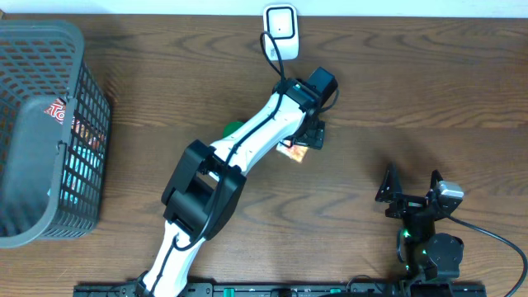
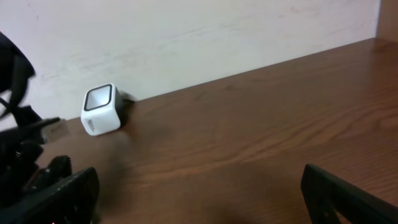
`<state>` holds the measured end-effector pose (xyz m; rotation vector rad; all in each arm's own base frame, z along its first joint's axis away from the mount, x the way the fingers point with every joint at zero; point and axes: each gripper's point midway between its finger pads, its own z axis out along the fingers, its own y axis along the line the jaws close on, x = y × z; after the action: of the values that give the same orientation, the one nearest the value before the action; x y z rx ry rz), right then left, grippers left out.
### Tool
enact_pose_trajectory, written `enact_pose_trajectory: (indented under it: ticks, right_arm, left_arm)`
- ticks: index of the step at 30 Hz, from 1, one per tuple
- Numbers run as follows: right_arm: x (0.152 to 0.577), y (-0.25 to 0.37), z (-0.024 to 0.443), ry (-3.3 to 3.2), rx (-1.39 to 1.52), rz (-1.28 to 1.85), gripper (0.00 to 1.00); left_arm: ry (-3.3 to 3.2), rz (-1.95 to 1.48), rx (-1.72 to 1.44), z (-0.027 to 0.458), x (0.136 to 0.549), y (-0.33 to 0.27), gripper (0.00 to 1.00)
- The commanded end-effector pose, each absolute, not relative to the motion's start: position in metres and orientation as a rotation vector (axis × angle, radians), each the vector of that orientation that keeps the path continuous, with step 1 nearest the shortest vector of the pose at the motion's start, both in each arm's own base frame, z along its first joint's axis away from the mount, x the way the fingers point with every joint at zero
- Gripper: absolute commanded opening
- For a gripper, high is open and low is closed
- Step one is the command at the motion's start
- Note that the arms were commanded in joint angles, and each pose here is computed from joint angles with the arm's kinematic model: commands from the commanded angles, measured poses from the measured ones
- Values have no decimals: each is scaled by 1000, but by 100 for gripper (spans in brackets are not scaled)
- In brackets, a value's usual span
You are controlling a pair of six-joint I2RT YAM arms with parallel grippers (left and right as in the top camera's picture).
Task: Scan the item barcode
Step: 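Hold the tissue pack before the scanner, then place it beside the jar, then reach into the basket and grasp the mint-green snack pack with left gripper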
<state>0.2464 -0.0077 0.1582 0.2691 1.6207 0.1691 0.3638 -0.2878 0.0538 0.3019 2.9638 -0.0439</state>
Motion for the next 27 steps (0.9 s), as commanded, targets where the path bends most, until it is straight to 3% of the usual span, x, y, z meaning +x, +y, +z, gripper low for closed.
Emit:
enact_pose_trajectory:
  ticks: [1, 7, 12, 18, 27]
  right_arm:
    - [246, -6, 158, 1622, 254, 171, 99]
    - [246, -6, 158, 1622, 254, 171, 99]
    - [246, -6, 158, 1622, 254, 171, 99]
    - [246, -6, 158, 1622, 254, 171, 99]
    - [246, -6, 158, 1623, 254, 171, 99]
  left_arm:
    - [2735, -155, 381, 157, 389, -289, 98]
    - [2309, -210, 314, 348, 401, -216, 98]
    - [2128, -54, -58, 430, 391, -73, 98]
    - [2063, 120, -779, 425, 343, 112, 98]
    - [2089, -184, -1384, 331, 298, 223, 98]
